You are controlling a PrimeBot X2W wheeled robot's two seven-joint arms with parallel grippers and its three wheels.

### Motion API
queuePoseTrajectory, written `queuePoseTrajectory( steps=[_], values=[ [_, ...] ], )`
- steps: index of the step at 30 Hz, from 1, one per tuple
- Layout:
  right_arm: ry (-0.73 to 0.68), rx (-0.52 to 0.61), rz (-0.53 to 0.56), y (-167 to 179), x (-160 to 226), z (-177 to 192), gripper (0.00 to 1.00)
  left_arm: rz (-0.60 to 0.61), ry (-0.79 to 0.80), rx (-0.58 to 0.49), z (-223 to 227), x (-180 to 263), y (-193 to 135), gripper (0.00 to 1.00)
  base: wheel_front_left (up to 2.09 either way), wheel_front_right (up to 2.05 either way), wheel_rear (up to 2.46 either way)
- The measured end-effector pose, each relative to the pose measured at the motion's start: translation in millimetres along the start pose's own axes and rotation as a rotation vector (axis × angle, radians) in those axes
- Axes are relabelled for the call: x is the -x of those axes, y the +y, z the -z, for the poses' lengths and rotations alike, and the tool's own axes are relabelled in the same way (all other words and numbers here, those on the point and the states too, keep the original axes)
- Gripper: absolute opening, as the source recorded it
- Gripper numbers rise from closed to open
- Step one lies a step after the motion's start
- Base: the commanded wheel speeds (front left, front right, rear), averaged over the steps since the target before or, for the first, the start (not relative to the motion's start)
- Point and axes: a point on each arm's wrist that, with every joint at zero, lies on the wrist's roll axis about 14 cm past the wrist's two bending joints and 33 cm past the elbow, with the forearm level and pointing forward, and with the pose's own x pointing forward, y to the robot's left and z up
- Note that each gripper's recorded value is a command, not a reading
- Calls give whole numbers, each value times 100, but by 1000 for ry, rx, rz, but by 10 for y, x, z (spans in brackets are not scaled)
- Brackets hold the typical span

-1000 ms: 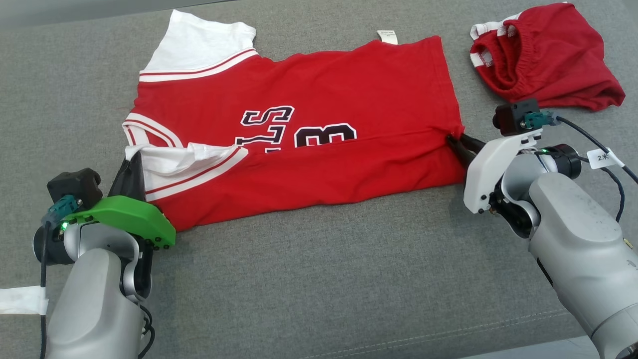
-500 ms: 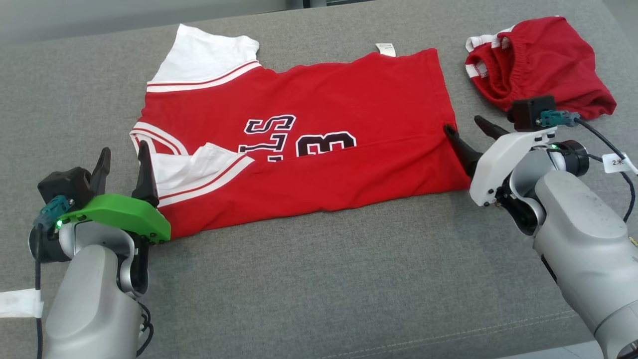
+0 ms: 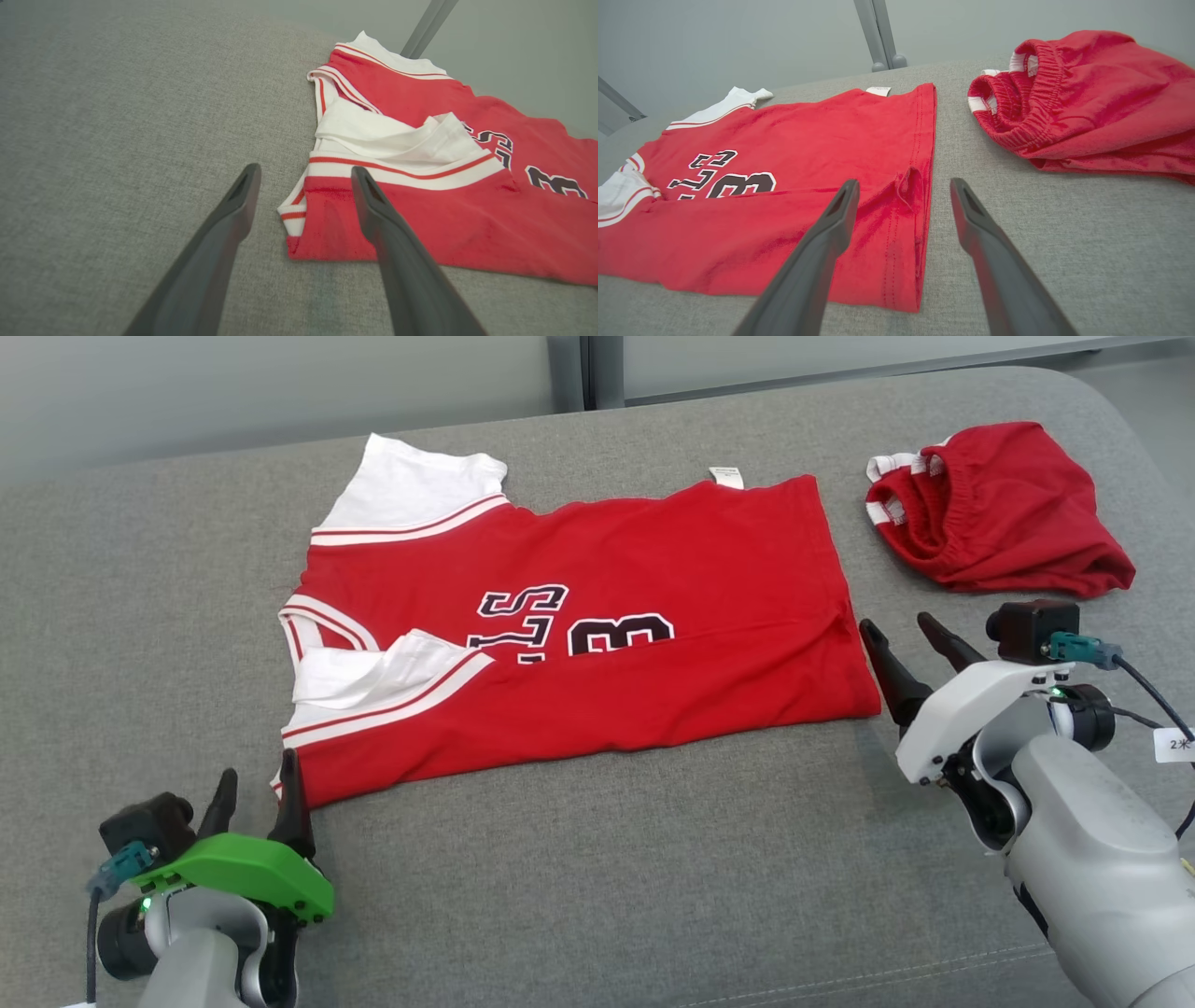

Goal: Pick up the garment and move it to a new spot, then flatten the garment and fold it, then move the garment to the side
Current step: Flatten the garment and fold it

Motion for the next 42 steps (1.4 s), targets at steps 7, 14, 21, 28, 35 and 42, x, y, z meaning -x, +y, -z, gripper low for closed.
queuePoseTrajectory(
  steps=[7, 14, 21, 28, 35, 42],
  values=[
    [-26, -20, -16, 117, 33, -14, 100, -2, 64, 36, 178, 87, 5, 100, 0, 0, 0],
    [-32, -29, -13, 129, 91, 8, 100, -12, 108, 65, 295, 82, 4, 100, 0, 0, 0],
    [-31, -40, 24, -1, 183, 60, 100, -13, 139, 93, 383, 29, -35, 78, 0, 0, 0],
    [-30, -66, 79, -202, 263, 110, 100, 3, 146, 89, 415, -20, -100, 0, 0, 0, 0],
    [35, -123, 92, -172, 311, 402, 100, 33, 68, 100, 202, -89, -181, 0, 0, 0, 0],
    [56, -202, 66, 28, 191, 501, 100, 58, 15, 104, 57, -85, -224, 0, 0, 0, 0]
  ],
)
